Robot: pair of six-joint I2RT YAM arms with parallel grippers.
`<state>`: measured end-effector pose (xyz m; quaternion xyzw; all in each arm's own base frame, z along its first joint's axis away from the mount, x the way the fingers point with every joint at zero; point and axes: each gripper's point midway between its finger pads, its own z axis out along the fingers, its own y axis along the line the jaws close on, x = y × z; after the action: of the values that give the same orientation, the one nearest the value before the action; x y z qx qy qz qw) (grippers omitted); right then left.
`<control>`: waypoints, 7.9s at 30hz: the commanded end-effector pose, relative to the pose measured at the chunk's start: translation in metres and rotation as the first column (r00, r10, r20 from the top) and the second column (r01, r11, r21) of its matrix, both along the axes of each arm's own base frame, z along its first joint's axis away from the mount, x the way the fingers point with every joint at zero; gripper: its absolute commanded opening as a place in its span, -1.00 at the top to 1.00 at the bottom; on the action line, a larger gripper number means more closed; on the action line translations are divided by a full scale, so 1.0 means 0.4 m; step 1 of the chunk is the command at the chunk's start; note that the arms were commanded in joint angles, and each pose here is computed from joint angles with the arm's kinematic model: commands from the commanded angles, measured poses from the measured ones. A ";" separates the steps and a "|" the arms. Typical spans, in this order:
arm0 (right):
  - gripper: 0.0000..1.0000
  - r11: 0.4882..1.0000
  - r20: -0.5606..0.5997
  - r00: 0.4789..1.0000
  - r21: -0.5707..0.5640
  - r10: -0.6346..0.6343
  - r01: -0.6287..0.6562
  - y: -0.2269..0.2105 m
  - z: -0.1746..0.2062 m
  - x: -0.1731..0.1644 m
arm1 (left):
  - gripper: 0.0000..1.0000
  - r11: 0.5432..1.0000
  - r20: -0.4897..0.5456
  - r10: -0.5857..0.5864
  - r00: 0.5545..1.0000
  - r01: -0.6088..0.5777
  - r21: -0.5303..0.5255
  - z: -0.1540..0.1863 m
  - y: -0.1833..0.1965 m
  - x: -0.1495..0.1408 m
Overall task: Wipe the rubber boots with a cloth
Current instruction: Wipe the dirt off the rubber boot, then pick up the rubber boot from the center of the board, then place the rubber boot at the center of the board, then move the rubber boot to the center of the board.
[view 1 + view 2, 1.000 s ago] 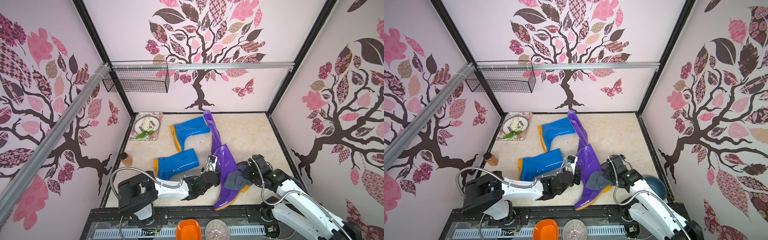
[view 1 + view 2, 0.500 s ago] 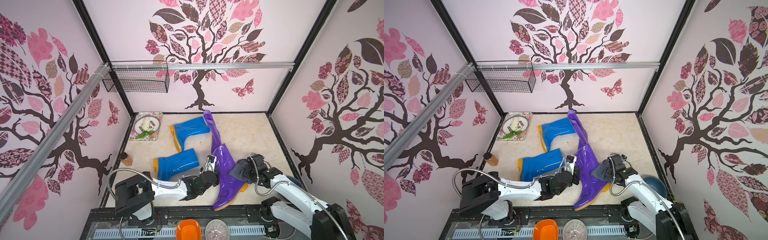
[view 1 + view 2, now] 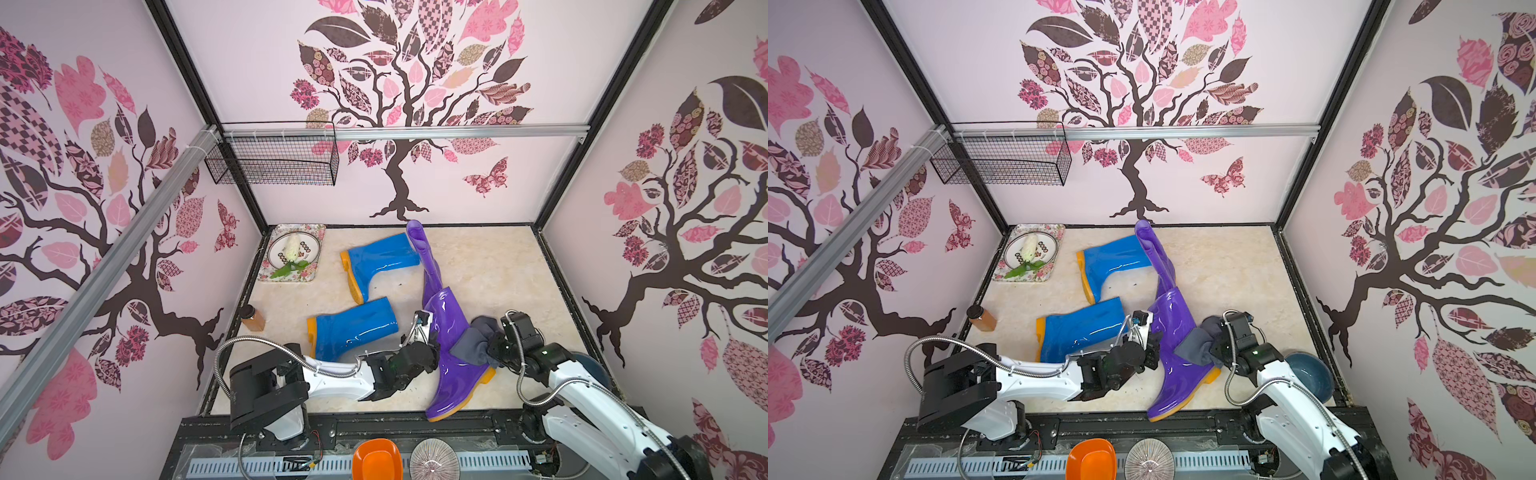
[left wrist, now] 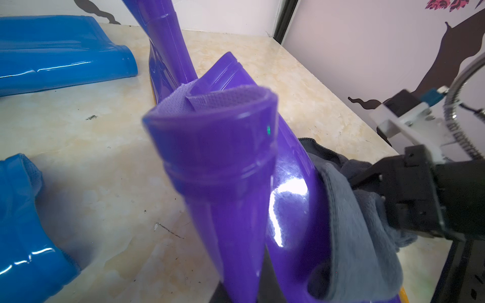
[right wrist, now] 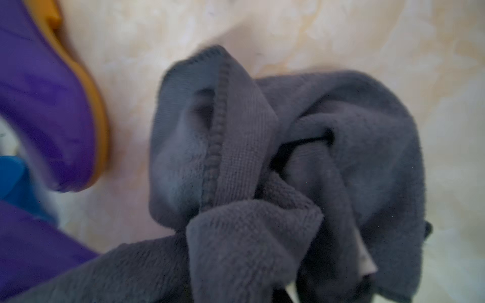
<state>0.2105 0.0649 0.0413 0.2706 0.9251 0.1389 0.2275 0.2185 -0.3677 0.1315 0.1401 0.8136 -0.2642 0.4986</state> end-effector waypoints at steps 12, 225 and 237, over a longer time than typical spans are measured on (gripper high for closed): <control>1.00 0.994 0.101 0.989 -0.014 0.113 -0.112 0.034 0.132 0.015 | 1.00 0.996 0.025 0.059 0.998 -0.057 -0.067 0.043 0.013 0.020; 1.00 0.943 0.821 0.467 -0.261 0.329 -0.206 -0.138 1.152 -0.179 | -0.95 0.940 0.233 0.340 0.911 -0.335 -0.062 0.456 -0.062 0.269; 1.00 0.930 0.800 0.477 -0.281 0.364 -0.239 -0.089 1.125 -0.165 | -0.95 0.920 0.056 0.376 0.925 -0.380 0.098 0.275 0.046 0.416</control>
<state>0.1435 0.0267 0.4861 -0.0207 0.7458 0.2173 0.6294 0.3797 -0.3452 0.2534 0.0067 0.8139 -0.1180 0.5688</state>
